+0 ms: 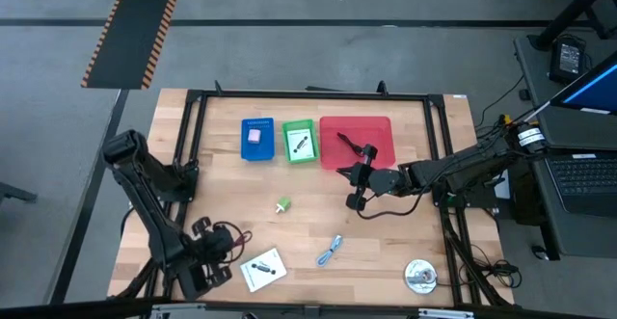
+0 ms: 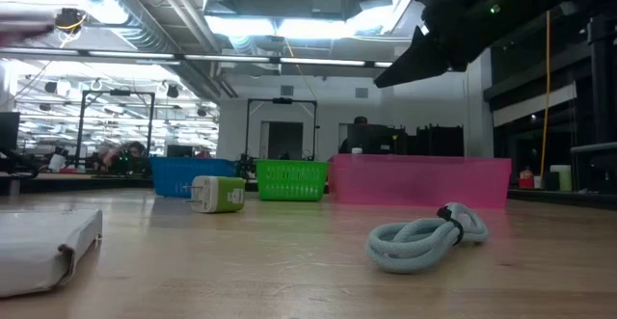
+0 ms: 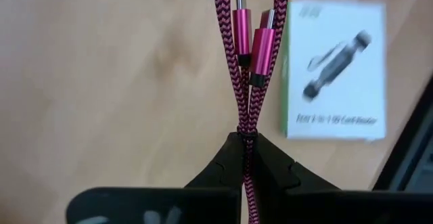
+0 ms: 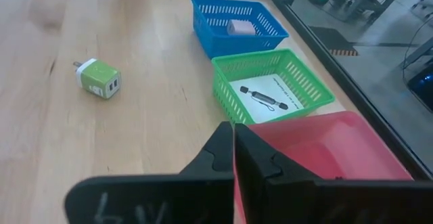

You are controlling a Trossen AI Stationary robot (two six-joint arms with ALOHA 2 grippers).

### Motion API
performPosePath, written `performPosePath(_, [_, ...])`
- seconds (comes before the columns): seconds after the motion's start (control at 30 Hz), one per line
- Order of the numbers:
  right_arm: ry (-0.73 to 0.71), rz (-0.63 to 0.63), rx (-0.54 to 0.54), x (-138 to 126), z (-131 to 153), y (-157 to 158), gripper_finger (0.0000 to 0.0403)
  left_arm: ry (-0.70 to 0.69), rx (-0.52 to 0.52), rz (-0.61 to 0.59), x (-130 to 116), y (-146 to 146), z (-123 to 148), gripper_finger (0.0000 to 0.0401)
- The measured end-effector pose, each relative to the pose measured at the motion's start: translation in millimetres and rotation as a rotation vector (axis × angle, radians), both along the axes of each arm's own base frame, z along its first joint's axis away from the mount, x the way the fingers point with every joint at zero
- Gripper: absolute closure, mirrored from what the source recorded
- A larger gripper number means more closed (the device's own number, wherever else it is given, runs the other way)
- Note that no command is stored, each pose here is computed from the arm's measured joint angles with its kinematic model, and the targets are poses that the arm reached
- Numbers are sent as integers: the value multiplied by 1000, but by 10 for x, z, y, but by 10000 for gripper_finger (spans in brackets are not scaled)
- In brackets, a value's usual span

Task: Pick and place items into bin
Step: Put the red charger cable into the red bin

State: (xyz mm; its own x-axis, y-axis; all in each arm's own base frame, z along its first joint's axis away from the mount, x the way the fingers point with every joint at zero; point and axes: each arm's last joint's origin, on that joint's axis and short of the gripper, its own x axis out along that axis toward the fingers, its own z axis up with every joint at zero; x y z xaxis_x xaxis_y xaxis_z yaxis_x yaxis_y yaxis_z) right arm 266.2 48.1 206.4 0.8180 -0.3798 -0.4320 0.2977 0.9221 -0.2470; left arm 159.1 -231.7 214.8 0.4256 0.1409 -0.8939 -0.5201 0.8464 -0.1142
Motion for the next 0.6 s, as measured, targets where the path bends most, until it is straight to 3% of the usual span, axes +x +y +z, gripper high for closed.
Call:
performPosePath(0.27, [-18,39,-6,-7,19,90,402,-293,252,-124,-107,191,272,397])
performPosePath(0.6, [-93,126,-16,-95,185,261,402,-448,364,-90,-329,545,51,397])
